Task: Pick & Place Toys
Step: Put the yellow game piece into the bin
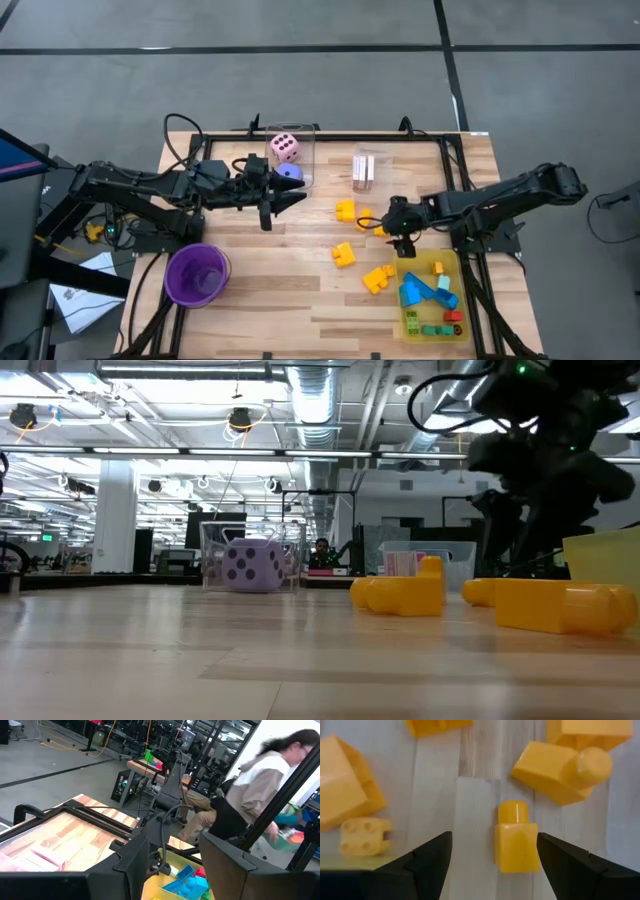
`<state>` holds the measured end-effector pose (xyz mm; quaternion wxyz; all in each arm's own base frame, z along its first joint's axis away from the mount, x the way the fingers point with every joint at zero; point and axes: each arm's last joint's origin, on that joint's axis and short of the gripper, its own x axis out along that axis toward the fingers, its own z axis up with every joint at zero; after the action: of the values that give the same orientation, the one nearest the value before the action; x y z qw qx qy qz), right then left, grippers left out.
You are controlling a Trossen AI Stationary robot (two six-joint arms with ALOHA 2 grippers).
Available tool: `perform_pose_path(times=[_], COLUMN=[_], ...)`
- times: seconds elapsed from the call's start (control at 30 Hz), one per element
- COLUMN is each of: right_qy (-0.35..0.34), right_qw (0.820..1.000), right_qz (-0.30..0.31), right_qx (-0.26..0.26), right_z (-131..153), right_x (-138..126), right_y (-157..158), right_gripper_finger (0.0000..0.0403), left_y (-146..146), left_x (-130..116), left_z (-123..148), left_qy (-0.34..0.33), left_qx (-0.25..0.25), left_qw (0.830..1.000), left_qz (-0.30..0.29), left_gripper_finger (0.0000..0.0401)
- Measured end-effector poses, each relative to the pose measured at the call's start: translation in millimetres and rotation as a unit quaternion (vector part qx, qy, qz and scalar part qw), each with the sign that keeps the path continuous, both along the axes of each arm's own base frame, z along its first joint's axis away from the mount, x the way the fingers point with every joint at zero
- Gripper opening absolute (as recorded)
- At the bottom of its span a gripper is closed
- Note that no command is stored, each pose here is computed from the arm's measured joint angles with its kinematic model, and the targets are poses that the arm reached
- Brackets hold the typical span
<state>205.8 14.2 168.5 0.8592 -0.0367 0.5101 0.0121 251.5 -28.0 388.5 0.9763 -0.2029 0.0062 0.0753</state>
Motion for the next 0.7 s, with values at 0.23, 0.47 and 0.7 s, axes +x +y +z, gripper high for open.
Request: perform_pose_path(times=[0.23,0.47,0.7], right_qy=[-0.009,0.010,-0.021], right_qw=[0.999,0.999,0.999], right_qz=[-0.030,-0.025,-0.023], right_qx=[-0.028,-0.020,-0.016], right_z=[-14.3,-27.6,-24.8], right_x=[-5.2,-14.3,-9.1], right_y=[-11.0,-13.8,-13.2], right_gripper_finger=[0.0283,0.0283,0.0283], left_y=[0.0,0.0,1.5], left_x=[0.0,0.0,0.2], left_z=[0.0,0.0,0.1], left_qy=[0.000,0.000,0.000], left_qx=[0.000,0.000,0.000], left_qw=[1.000,1.000,1.000], left_qz=[0.000,0.000,0.003], left_gripper_finger=[0.0173,0.0173,0.0173])
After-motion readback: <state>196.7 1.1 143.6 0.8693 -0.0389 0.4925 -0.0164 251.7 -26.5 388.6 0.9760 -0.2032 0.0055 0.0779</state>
